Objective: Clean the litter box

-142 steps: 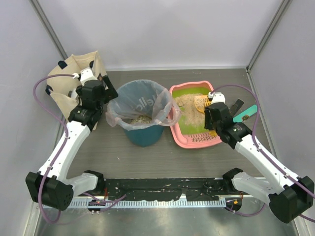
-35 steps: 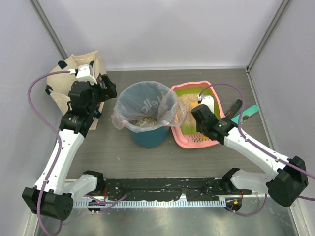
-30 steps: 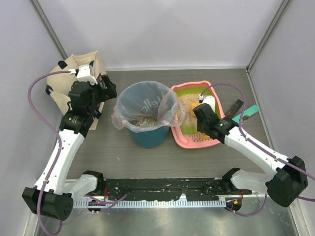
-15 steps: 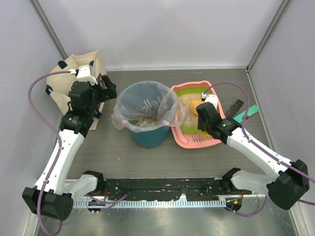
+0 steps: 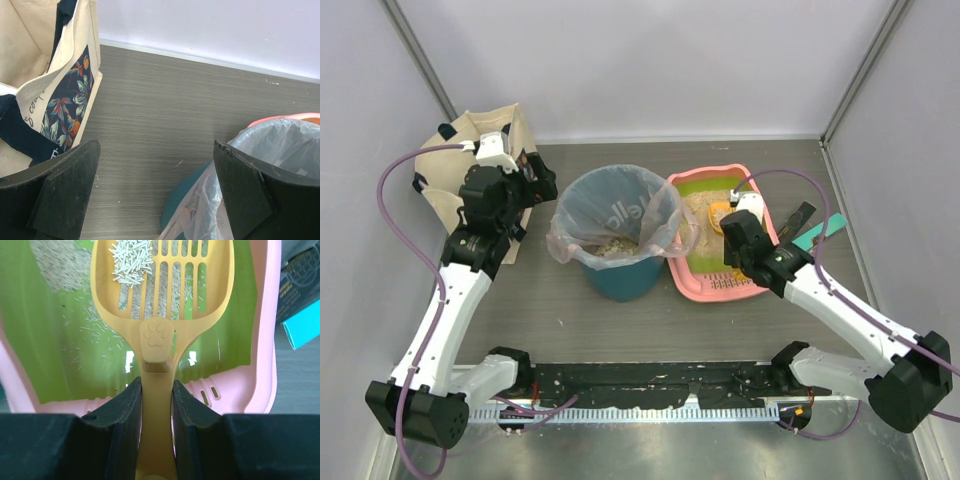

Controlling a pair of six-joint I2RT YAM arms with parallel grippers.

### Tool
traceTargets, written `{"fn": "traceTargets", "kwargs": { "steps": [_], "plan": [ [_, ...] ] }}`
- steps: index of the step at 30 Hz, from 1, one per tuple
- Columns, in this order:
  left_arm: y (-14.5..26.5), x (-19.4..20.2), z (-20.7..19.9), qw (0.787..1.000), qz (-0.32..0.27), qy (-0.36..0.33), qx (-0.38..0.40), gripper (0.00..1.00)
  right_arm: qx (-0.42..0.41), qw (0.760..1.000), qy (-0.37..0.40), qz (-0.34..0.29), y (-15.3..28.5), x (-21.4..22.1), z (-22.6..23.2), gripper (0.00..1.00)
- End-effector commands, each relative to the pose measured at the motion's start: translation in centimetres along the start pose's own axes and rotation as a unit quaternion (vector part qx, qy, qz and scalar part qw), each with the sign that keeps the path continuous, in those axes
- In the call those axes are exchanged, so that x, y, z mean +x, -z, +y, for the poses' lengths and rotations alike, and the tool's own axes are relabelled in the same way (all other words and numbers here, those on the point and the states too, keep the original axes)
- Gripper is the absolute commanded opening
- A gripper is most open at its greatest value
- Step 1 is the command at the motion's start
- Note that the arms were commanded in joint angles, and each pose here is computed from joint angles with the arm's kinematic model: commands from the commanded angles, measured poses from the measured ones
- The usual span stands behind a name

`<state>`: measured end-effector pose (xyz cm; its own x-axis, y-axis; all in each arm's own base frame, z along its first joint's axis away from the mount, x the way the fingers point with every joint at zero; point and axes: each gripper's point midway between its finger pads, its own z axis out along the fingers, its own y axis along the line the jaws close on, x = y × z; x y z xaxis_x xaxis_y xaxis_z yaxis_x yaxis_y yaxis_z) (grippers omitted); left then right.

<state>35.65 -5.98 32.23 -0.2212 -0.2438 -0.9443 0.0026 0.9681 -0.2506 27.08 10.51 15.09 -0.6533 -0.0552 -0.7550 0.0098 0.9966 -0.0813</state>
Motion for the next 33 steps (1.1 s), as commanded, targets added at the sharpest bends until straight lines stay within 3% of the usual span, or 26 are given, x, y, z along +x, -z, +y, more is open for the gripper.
{"fn": "traceTargets", "kwargs": {
  "steps": [1,5,18,24,33],
  "plan": [
    [0.3,-2.0,-0.2,0.999,-0.038,0.002,0.007,1.0,-0.066,0.993,-0.021,-0.092,2.8,-4.5,1.0,0.01],
    [0.5,-2.1,-0.1,0.999,-0.04,0.002,0.004,1.0,-0.021,0.99,-0.016,-0.135,4.5,-6.0,-1.8,0.01],
    [-0.1,-1.3,-0.6,1.0,-0.026,0.008,0.016,1.0,-0.046,0.967,0.065,-0.241,9.5,-12.8,-2.3,0.01],
    [-0.5,-0.7,-1.2,0.999,-0.007,0.011,0.031,1.0,-0.075,0.955,0.093,-0.273,12.4,-17.9,-0.9,0.01],
    [-1.2,0.3,-1.6,0.999,0.015,0.019,0.039,1.0,-0.134,0.935,0.147,-0.295,14.3,-21.9,3.1,0.01]
  ]
}}
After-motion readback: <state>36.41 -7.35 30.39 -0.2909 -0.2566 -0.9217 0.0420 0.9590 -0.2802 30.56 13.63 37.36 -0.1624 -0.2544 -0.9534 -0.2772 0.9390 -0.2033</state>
